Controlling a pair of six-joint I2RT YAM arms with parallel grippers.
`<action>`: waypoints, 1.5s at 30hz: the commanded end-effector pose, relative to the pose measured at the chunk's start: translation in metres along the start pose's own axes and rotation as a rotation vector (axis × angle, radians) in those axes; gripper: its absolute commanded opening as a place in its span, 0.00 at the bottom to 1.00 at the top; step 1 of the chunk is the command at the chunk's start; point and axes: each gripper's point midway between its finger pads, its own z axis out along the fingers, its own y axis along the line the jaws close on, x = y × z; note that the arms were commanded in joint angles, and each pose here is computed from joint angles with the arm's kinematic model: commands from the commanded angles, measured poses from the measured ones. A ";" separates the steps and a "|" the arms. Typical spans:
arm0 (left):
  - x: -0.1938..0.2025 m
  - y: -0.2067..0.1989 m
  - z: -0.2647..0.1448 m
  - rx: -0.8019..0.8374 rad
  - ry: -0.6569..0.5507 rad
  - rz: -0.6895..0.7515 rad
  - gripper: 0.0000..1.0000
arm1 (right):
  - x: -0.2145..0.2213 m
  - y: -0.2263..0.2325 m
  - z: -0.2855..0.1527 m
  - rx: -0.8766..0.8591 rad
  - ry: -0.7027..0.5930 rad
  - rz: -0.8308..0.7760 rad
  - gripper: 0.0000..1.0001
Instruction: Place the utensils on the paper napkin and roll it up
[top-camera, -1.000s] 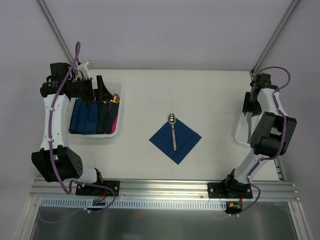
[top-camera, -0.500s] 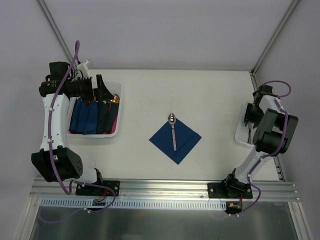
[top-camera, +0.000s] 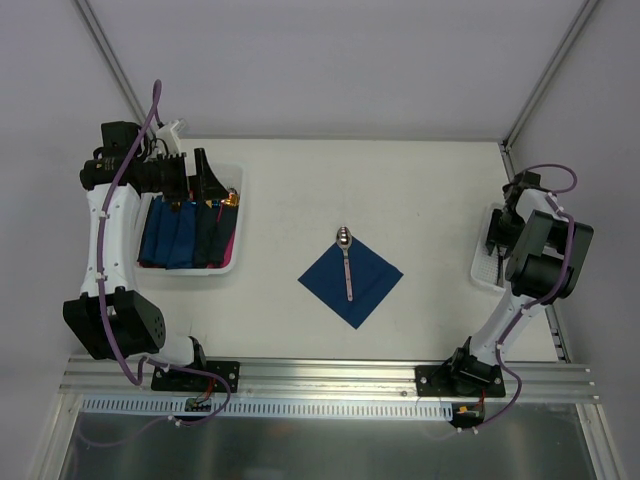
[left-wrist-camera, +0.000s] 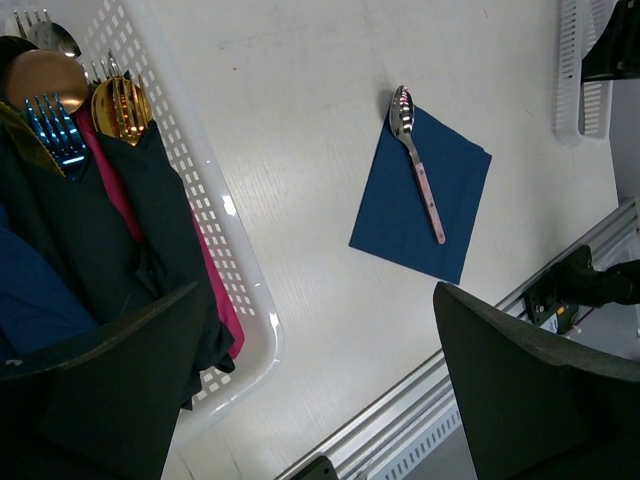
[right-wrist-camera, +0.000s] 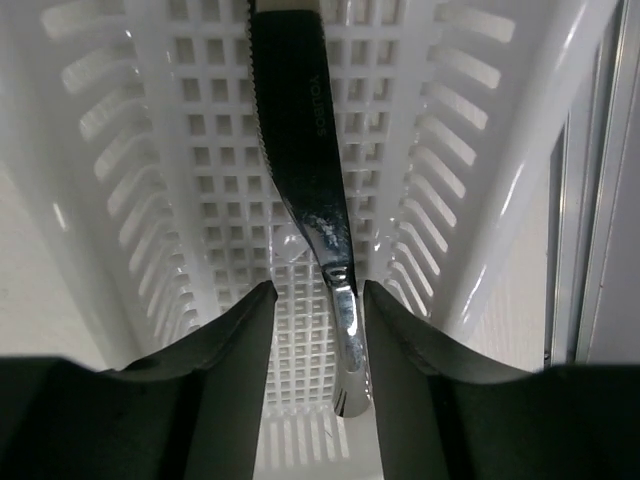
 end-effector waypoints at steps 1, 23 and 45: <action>-0.008 -0.013 -0.003 0.036 -0.010 0.008 0.99 | -0.006 0.001 0.005 -0.010 0.010 0.000 0.43; -0.007 -0.013 -0.005 0.019 -0.013 0.022 0.99 | -0.020 0.008 -0.035 -0.084 -0.084 0.036 0.00; -0.009 -0.005 -0.003 -0.008 -0.008 0.029 0.99 | -0.038 0.019 -0.138 -0.199 -0.310 0.096 0.00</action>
